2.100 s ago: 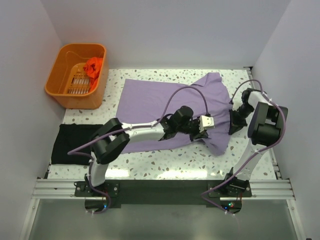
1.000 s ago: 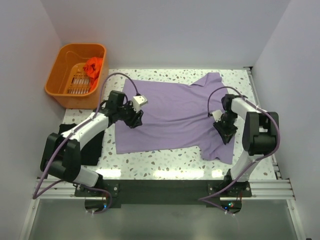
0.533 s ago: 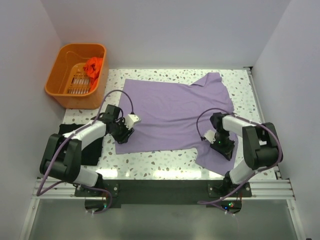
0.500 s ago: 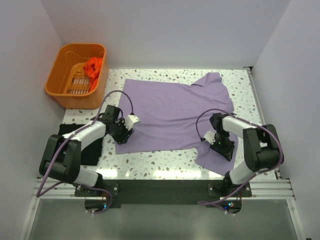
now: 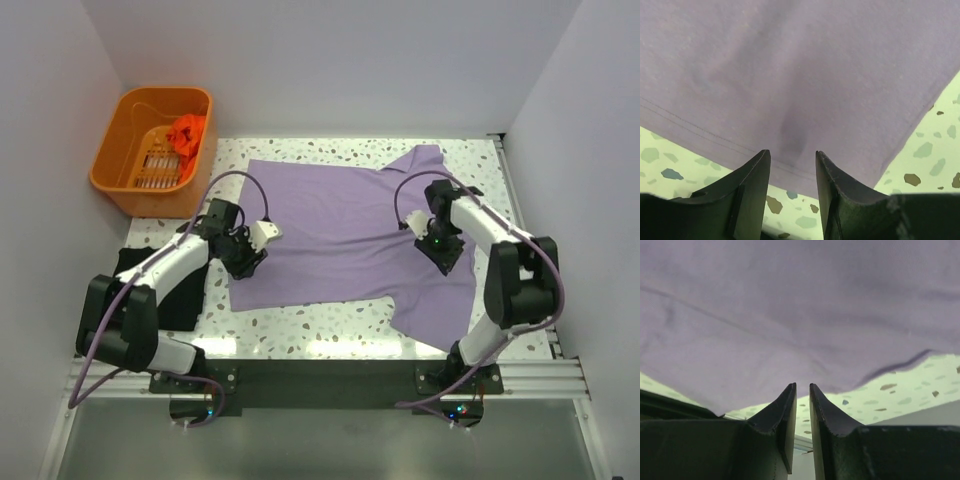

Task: Fold and stack the t-shirts
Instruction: Flatten the tshirt out, then fold the tshirt

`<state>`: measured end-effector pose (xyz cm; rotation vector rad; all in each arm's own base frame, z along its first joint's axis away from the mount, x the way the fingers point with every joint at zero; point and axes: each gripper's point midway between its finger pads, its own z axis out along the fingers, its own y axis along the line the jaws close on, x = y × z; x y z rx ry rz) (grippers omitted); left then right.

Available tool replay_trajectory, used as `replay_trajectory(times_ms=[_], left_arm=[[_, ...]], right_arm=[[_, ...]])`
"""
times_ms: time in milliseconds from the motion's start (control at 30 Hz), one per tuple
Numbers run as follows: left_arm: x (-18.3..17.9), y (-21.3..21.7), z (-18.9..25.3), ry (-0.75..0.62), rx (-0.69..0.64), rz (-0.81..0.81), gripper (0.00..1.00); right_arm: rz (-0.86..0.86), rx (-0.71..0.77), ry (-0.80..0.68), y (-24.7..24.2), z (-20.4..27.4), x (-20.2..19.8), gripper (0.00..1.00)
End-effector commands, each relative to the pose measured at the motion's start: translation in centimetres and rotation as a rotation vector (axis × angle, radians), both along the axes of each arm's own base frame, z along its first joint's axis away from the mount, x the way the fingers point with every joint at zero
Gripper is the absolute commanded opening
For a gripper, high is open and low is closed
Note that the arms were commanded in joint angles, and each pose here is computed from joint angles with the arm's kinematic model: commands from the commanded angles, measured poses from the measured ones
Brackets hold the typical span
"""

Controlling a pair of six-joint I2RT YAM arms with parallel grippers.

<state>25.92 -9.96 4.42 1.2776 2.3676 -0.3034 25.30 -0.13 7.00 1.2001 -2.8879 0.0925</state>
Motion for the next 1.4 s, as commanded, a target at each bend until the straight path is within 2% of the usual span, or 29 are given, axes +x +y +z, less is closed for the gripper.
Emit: replay_trajectory(times_ms=[0,167,267,533,667,767,867,900,933,1000,1033,1067,1133,1167,1200,1267,1333,1367], left_arm=[[1.5,-0.8,0.5,-0.02,-0.038,0.006,0.47],[0.8,-0.7,-1.3,0.019,-0.032,0.008,0.47],[-1.1,0.2,-3.0,0.057,0.005,-0.006,0.47],[-5.5,2.3,-5.2,0.156,0.09,-0.07,0.47],[-8.1,2.7,-4.3,0.223,0.099,-0.157,0.46],[-8.0,2.0,-1.9,0.222,0.064,-0.232,0.45],[-4.9,-0.5,2.3,0.139,-0.064,-0.251,0.52],[-3.9,-1.2,3.3,0.124,-0.095,-0.225,0.55],[-1.2,-2.2,5.5,0.046,-0.129,-0.215,0.57],[1.3,-3.5,6.8,0.033,-0.199,-0.14,0.63],[4.3,-4.2,8.6,-0.062,-0.231,-0.111,0.63],[5.9,-4.2,8.6,-0.074,-0.239,-0.068,0.63],[10.3,-4.4,10.0,-0.148,-0.28,0.076,0.65],[11.9,-4.4,10.4,-0.193,-0.278,0.083,0.65],[14.3,-4.6,12.2,-0.258,-0.313,0.136,0.65],[17.3,-3.7,11.3,-0.275,-0.292,0.235,0.65],[20.7,-2.8,12.7,-0.327,-0.316,0.339,0.65],[21.9,-2.3,11.2,-0.301,-0.306,0.377,0.65]], right_arm=[[-0.039,-0.055,-0.02,-0.7,-2.1,1.8,0.2],[-0.007,-0.14,0.052,-2.4,-5.3,-0.4,0.19],[0.007,-0.161,0.084,-2.9,-6.0,-2.3,0.19],[0.073,-0.141,0.224,-3.0,-5.9,-8.7,0.2],[0.126,-0.033,0.274,-1.5,-3.5,-10.4,0.22],[0.147,0.108,0.267,0.7,-0.6,-10.0,0.25],[0.042,0.234,0.109,2.8,2.1,-5.3,0.28],[-0.017,0.282,0.036,3.2,3.2,-2.1,0.31],[-0.056,0.3,-0.02,3.3,3.5,0.4,0.32],[-0.189,0.349,-0.16,3.2,5.9,6.0,0.34],[-0.292,0.356,-0.196,3.2,5.2,9.0,0.34],[-0.333,0.365,-0.241,3.1,5.5,11.2,0.34],[-0.451,0.373,-0.43,2.5,7.9,18.6,0.33],[-0.492,0.365,-0.418,2.4,6.2,19.5,0.33],[-0.51,0.389,-0.527,2.3,8.4,22.9,0.33],[-0.621,0.391,-0.555,2.1,6.4,26.3,0.34],[-0.697,0.402,-0.681,1.3,8.0,30.6,0.36],[-0.731,0.394,-0.679,1.2,5.9,32.0,0.38]])
